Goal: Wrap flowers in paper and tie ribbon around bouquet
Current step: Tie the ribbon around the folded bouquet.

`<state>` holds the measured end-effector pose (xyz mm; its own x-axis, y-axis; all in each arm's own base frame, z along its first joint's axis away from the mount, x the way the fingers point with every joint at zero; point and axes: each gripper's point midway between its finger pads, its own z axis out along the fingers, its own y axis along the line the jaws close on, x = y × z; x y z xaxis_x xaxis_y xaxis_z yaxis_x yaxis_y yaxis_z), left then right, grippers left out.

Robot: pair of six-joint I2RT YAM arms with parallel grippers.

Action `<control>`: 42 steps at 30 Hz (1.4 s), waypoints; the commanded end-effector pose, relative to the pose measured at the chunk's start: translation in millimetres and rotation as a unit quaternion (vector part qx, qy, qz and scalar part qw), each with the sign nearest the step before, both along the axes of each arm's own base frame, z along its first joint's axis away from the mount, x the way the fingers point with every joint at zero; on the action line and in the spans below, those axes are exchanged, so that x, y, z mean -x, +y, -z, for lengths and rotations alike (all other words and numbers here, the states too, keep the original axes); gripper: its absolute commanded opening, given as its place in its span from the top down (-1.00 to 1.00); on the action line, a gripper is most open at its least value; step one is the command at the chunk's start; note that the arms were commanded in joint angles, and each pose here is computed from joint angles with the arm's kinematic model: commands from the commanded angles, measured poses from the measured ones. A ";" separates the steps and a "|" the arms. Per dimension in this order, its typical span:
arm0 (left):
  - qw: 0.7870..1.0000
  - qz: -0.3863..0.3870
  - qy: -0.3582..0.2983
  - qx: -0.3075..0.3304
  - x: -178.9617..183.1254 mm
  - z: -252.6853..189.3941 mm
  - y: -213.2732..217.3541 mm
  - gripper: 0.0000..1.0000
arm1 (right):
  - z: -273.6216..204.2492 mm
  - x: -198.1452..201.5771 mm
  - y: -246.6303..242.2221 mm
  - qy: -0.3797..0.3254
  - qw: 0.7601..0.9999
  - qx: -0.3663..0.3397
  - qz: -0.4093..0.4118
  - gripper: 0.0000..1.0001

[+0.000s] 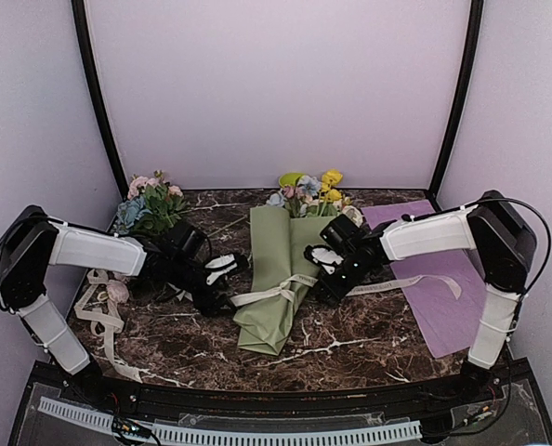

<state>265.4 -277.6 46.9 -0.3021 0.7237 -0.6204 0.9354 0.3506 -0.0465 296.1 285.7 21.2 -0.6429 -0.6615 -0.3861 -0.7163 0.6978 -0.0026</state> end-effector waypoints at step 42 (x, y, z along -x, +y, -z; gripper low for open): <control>0.922 -0.364 0.043 0.123 -86.9 -28.2 20.7 1.00 | -37.7 -8.3 -49.2 0.030 0.974 -0.117 0.192 1.00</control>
